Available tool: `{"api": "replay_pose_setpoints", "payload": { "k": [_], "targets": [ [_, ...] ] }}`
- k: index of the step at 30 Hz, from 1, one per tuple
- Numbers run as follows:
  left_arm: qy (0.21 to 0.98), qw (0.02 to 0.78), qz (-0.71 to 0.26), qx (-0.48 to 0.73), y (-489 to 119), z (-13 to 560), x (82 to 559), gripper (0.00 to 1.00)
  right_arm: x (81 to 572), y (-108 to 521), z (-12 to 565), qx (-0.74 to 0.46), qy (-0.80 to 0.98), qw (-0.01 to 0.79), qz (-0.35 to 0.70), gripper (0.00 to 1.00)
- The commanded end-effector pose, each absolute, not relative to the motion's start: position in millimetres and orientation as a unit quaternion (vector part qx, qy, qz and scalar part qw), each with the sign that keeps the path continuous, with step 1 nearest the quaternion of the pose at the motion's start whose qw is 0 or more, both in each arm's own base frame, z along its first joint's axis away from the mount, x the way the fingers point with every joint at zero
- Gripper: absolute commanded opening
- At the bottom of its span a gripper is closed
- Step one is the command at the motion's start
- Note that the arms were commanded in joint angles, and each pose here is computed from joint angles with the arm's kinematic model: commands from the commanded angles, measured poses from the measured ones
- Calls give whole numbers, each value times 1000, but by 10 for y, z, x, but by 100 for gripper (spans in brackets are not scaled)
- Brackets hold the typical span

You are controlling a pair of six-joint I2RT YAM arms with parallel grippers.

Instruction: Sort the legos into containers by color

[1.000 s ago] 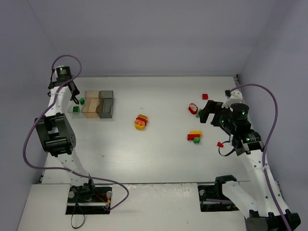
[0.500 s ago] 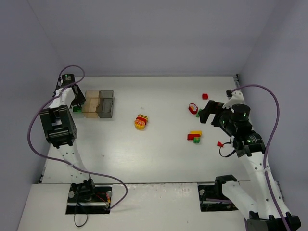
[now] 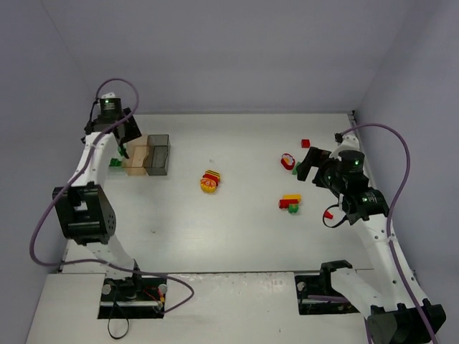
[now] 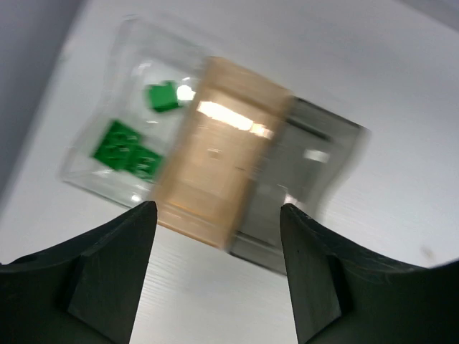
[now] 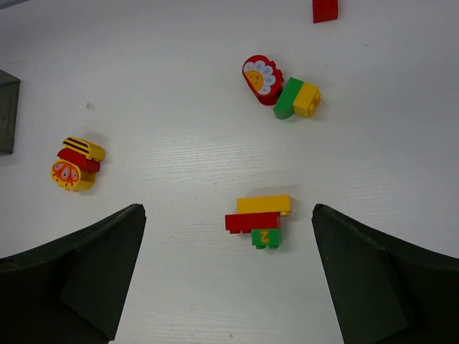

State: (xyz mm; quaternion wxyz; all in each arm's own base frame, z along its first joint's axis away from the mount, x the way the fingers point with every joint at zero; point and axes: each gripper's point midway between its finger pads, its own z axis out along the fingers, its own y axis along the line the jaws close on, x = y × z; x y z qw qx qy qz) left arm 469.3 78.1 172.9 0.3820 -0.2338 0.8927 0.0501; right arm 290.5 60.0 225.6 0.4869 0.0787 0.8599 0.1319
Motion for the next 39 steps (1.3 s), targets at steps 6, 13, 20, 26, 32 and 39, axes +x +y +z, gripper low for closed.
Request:
{"api": "replay_pose_setpoints", "payload": {
  "k": [6,13,20,26,32,39],
  "targets": [
    [899,430,-74,-39,-959,2320,4134,63,3029,591,2058,127,865,467,132,93],
    [914,379,-128,67,-1686,1992,3474,65,2967,541,1706,173,878,429,120,97],
    [915,355,-141,132,-2110,1722,3060,80,2977,436,1286,211,895,385,81,88],
    [907,380,-118,141,-1975,1721,3035,81,3319,314,1330,230,887,397,48,74],
    [900,397,-124,133,-1958,1706,3033,81,4056,192,1489,166,885,436,-2,72],
    [899,400,-130,122,-1942,1723,2993,81,4686,-3,1447,106,893,437,-16,74]
  ]
}}
